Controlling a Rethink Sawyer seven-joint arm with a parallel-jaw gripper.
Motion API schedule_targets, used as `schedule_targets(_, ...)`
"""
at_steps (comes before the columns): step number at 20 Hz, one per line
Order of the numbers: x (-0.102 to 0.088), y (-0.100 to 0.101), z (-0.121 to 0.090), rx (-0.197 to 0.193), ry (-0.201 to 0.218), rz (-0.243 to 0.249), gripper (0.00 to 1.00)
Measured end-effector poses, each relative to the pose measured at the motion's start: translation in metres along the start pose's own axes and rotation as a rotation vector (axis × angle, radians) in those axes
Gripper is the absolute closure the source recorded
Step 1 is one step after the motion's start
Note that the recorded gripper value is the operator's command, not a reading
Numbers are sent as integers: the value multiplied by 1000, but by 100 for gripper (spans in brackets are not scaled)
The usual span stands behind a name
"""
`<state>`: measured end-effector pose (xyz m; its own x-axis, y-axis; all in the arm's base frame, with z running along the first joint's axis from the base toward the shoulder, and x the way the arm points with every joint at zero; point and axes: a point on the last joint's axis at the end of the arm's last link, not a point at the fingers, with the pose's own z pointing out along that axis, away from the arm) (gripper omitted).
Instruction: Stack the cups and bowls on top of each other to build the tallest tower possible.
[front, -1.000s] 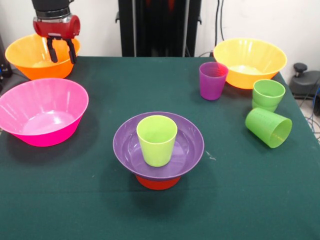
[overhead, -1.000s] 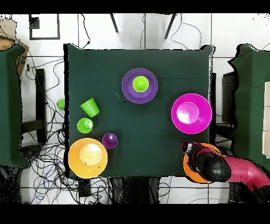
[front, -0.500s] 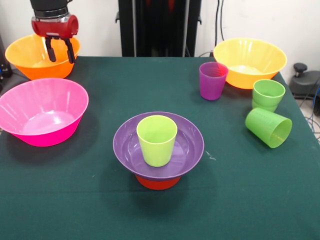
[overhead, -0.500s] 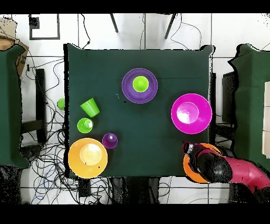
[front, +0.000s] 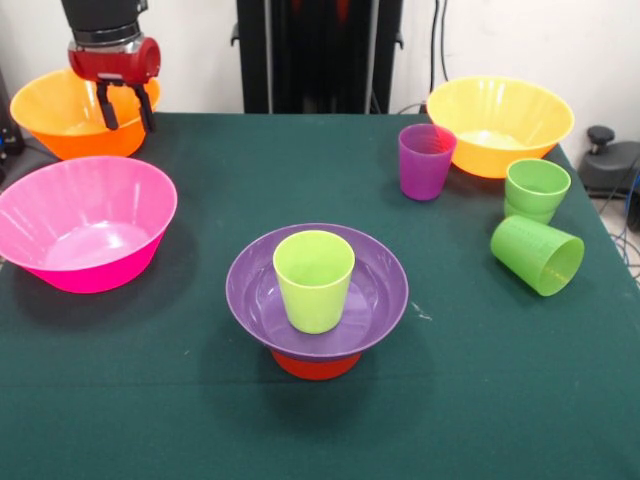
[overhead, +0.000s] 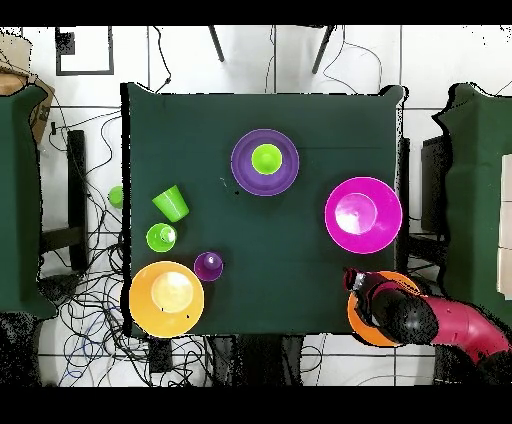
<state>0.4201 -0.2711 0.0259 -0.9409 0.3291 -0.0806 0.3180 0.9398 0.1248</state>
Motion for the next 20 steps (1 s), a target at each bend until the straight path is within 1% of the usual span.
schedule_targets(10,7,2,16,-27,24,19,0)
schedule_targets(20,10,6,29,-51,38,31,0)
